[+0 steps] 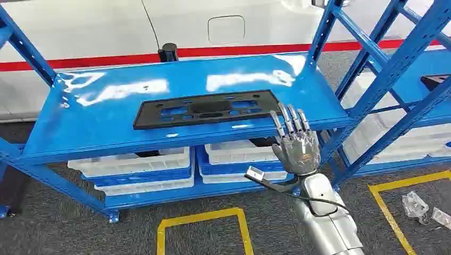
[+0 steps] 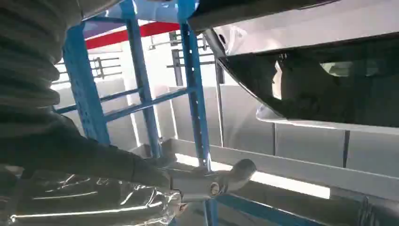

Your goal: Take the parts from the cabinet and place them on the table.

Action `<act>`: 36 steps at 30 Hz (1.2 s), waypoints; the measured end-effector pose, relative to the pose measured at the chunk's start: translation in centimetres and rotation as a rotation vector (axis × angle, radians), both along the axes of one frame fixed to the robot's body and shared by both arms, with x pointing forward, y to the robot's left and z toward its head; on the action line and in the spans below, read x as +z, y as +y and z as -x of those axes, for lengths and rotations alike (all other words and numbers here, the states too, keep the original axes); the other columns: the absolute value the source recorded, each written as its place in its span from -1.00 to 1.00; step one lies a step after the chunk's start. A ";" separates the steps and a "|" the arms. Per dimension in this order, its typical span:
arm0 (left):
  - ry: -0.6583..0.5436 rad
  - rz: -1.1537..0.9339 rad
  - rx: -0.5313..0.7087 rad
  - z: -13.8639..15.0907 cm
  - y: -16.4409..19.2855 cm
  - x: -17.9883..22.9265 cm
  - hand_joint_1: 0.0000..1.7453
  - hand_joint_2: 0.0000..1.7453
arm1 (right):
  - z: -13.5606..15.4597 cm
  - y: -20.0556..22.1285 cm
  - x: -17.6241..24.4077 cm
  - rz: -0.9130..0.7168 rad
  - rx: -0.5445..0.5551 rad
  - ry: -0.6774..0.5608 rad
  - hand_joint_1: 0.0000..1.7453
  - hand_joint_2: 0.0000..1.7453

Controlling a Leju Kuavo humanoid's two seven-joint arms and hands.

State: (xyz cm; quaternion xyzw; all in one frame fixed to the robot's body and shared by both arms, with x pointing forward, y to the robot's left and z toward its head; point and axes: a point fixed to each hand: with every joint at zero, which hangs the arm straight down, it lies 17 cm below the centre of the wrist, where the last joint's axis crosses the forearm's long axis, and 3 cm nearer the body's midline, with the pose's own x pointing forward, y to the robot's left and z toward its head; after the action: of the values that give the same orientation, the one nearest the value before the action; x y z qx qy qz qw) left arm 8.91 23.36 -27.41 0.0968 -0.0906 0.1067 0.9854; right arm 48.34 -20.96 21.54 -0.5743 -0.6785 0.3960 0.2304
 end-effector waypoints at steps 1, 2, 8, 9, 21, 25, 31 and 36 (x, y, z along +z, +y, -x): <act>0.000 0.001 0.000 0.0 0.0 0.0 -1.00 -1.00 | 0.1 0.0 -0.2 0.001 0.000 0.005 -1.00 1.00; 0.000 0.001 0.000 0.0 0.0 0.0 -1.00 -1.00 | 0.2 0.0 -0.5 0.003 -0.001 0.010 -1.00 1.00; 0.002 -0.001 0.000 0.1 0.0 0.0 -1.00 -1.00 | 0.1 0.2 -0.6 0.007 0.001 0.018 -1.00 1.00; 0.002 -0.001 0.001 0.1 0.0 0.0 -1.00 -1.00 | 0.1 0.2 -0.6 0.007 0.002 0.018 -1.00 1.00; 0.002 -0.003 0.001 0.2 0.1 0.0 -1.00 -1.00 | 0.0 0.4 -0.6 0.006 0.003 0.024 -1.00 1.00; -0.006 -0.004 0.000 -0.1 0.2 0.0 -1.00 -1.00 | -0.1 0.4 -0.6 0.010 0.001 0.029 -1.00 1.00; -0.006 -0.007 -0.002 -0.1 0.2 0.0 -1.00 -1.00 | -0.2 0.4 -0.6 0.009 0.001 0.033 -1.00 1.00; -0.002 -0.007 -0.001 0.0 0.1 0.0 -1.00 -1.00 | -0.1 0.4 -1.3 0.012 -0.001 0.052 -1.00 1.00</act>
State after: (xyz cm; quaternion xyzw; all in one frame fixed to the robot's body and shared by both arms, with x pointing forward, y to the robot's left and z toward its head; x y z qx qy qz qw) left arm 8.88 23.49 -27.40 0.0999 -0.0922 0.1058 0.9851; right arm 48.46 -20.54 20.20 -0.5653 -0.6697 0.4147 0.2448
